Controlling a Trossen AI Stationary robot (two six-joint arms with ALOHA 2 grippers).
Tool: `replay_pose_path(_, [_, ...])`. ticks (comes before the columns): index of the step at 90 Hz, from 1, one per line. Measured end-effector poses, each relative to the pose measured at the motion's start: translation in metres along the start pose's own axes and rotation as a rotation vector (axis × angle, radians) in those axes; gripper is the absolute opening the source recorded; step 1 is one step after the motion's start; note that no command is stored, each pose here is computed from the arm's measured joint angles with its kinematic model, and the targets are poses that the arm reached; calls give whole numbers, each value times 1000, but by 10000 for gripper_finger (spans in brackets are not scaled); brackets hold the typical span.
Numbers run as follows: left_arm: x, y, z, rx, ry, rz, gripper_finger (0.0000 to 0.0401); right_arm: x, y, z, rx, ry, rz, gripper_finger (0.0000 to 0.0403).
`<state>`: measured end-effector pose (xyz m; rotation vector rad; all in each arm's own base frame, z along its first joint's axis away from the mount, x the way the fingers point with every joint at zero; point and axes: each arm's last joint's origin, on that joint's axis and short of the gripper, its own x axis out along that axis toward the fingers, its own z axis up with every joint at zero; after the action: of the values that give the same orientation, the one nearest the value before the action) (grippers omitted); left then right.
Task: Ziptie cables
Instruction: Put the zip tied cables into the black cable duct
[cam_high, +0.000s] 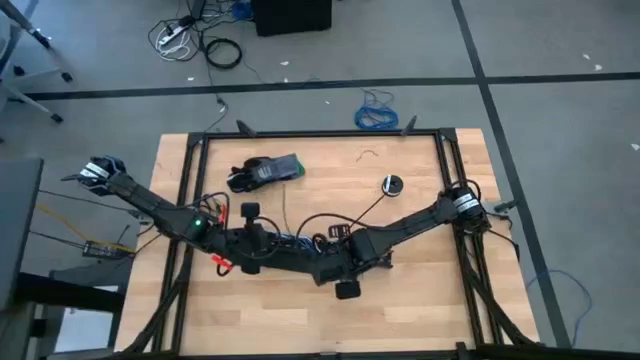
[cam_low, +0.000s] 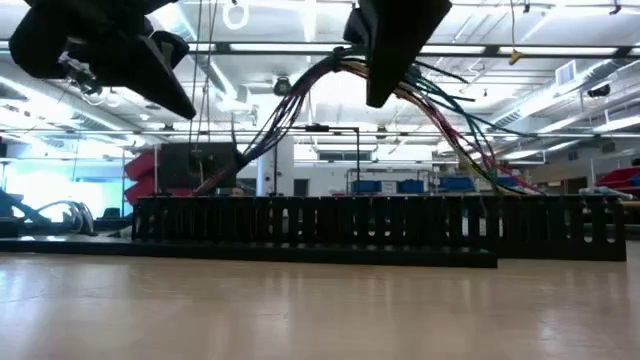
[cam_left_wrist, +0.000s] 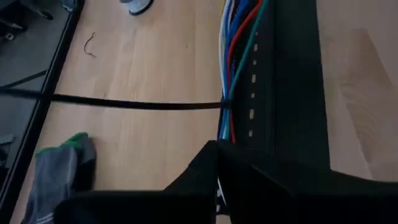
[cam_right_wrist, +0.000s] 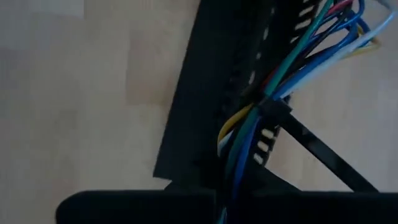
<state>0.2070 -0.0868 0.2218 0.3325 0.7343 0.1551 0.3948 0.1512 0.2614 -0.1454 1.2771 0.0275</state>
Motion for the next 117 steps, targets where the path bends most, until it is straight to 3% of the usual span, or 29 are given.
replay_pose_path(13, [0, 0, 1, -4, -5, -11, 0, 4, -2, -3, 38, 66, 138, 0])
replay_pose_path(47, [2, -4, 7, -37, -52, -82, 0, 24, -33, -8, 115, 154, 180, 0])
replay_pose_path(71, [19, -14, 2, 14, 10, -84, 0, 37, -35, -16, 148, 221, 266, 4])
replay_pose_path(93, [22, -15, 4, 8, -6, -85, 0, 37, -36, -15, 187, 232, 295, 53])
replay_pose_path(117, [22, -15, 5, 5, -12, -94, 0, 38, -43, -16, 206, 239, 284, 144])
